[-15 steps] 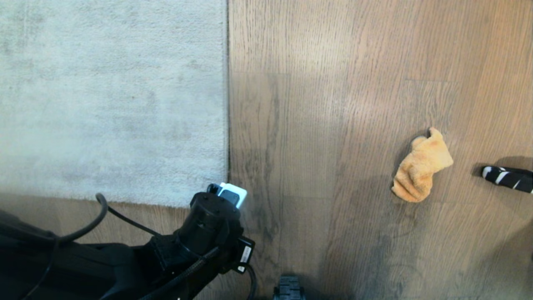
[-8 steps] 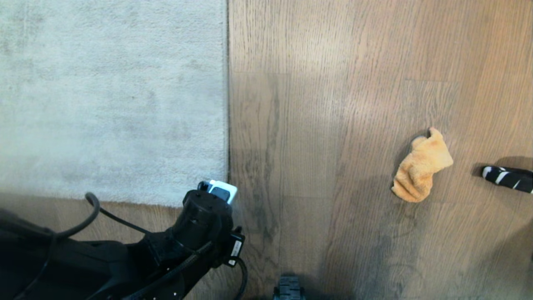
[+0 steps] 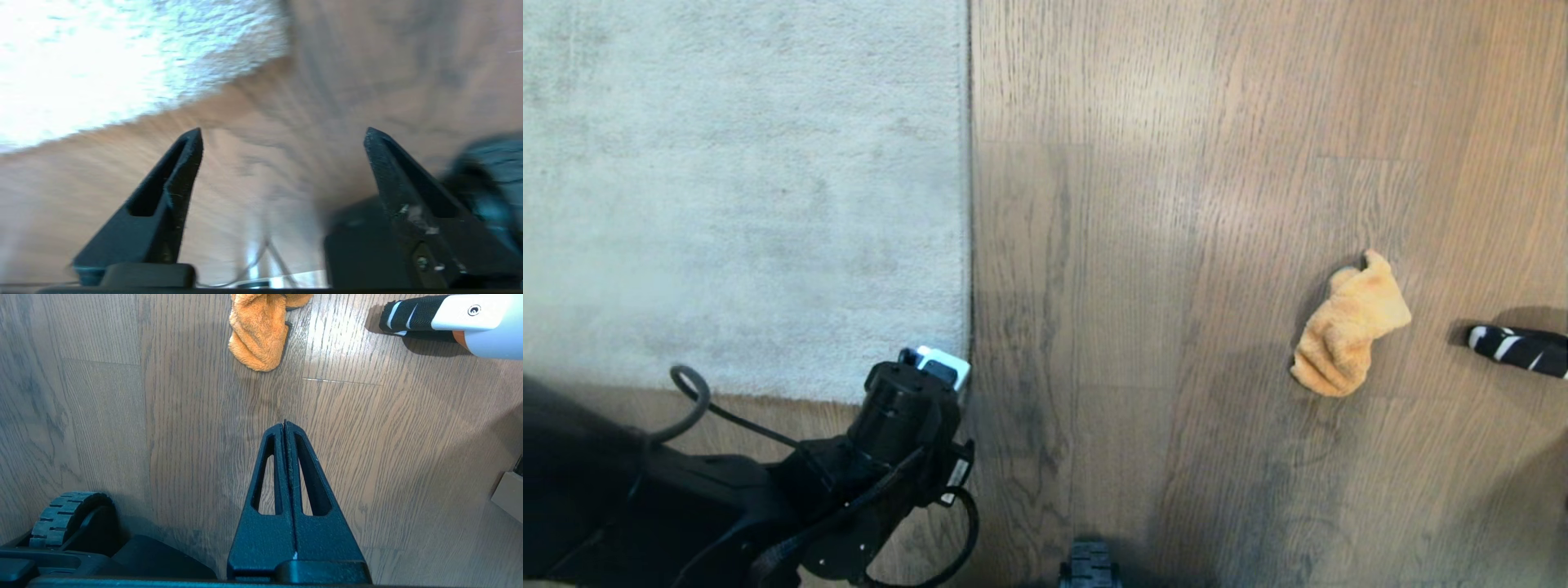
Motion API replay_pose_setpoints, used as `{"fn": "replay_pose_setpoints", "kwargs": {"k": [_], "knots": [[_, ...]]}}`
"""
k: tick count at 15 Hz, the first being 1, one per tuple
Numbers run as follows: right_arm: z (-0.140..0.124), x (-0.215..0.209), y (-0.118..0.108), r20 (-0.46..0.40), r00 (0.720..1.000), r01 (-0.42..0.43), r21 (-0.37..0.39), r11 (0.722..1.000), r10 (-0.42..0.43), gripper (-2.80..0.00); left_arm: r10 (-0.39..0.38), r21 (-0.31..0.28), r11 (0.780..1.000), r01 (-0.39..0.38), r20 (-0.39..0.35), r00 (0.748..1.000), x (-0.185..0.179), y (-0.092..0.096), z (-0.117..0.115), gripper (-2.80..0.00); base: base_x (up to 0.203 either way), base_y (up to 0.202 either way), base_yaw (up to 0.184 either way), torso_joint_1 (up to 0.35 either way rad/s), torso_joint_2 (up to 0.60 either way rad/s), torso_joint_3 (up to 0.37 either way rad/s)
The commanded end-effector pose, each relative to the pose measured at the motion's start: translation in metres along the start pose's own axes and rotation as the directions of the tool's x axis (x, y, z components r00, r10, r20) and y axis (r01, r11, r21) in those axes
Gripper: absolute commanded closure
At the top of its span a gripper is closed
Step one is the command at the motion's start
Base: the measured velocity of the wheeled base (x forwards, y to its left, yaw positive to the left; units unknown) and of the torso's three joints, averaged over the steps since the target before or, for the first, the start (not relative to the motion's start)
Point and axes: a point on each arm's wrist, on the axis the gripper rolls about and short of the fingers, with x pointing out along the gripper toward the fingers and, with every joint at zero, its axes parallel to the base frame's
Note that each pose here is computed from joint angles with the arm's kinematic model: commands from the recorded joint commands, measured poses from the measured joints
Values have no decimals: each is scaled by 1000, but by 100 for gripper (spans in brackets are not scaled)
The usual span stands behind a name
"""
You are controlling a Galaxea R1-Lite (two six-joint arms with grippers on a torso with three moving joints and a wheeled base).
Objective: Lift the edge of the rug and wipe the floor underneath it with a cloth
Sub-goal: Lift up the carpet
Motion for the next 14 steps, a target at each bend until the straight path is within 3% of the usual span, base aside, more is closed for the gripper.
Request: {"fn": "replay_pose_setpoints", "kwargs": {"k": [1,4,8,14], "knots": [[0,0,0,0,1000,-1,-1,1000,1,0,29,18,999,-28,-19,999,8,4,-1,-280,0,0,0,0,0,0],[0,0,0,0,1000,-2,-1,1000,2,0,61,32,998,-60,-26,998,18,3,0,-280,0,0,0,0,0,0],[0,0,0,1,1000,-2,-1,1000,2,0,175,85,981,-175,0,985,35,0,8,-280,0,0,0,0,0,0],[0,0,0,1,1000,-2,-1,1000,2,0,207,146,966,-211,42,977,47,2,22,-280,0,0,0,0,0,0]]}}
